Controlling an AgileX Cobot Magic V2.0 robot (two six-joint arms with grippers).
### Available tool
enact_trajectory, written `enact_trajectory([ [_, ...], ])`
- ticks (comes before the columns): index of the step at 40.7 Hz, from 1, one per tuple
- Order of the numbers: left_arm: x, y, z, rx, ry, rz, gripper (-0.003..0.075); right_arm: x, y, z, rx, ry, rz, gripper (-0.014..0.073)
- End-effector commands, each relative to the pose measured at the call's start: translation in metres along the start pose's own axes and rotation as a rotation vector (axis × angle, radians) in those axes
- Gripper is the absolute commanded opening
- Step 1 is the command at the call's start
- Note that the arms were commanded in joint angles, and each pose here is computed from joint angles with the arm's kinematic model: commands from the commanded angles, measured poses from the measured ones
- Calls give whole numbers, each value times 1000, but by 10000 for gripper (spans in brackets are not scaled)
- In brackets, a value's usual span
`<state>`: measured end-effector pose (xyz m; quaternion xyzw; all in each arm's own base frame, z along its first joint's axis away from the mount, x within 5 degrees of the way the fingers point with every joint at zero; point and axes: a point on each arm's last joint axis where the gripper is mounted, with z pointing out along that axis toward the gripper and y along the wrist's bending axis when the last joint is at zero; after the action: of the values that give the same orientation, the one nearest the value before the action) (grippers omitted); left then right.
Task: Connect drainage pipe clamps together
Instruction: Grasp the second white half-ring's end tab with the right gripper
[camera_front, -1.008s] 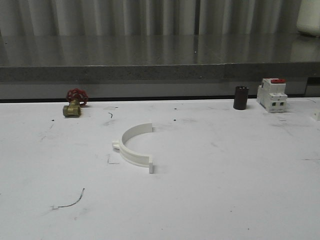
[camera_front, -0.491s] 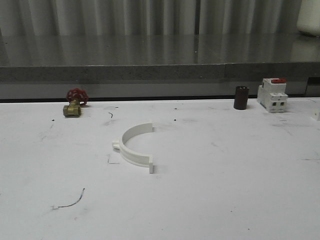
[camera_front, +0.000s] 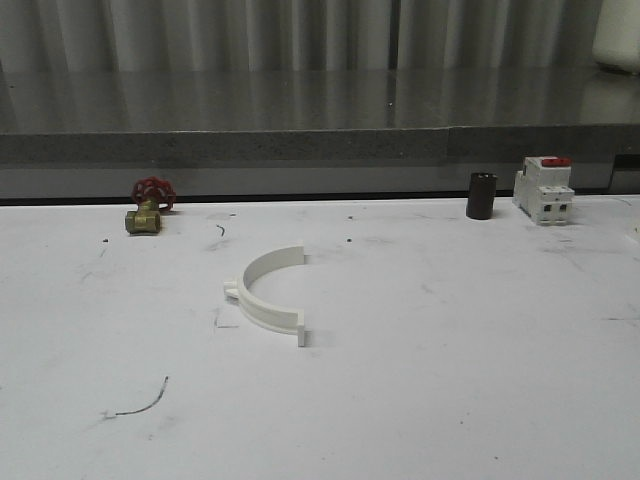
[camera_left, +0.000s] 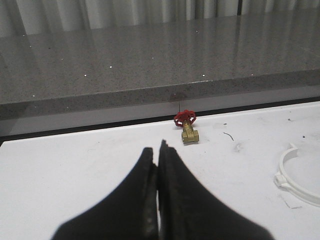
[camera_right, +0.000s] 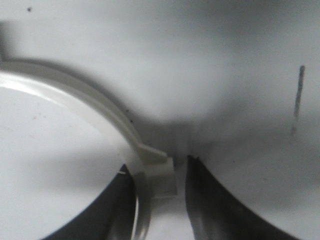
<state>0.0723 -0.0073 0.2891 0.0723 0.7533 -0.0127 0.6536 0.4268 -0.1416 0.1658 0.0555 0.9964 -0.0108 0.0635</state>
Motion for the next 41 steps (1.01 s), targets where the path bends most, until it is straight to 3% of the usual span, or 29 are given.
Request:
enact_trajectory([
  [1, -16, 0, -2, 7, -100, 3, -20, -2, 2, -25, -21, -44, 1, 230],
  [13, -16, 0, -2, 7, -100, 3, -20, 0, 3, -26, -25, -27, 0, 116],
  [25, -16, 0, -2, 7, -100, 3, -20, 2, 4, -50, -21, -67, 13, 112],
  [41, -16, 0, -2, 7, -100, 3, -20, 13, 31, -93, -120, -64, 44, 112],
])
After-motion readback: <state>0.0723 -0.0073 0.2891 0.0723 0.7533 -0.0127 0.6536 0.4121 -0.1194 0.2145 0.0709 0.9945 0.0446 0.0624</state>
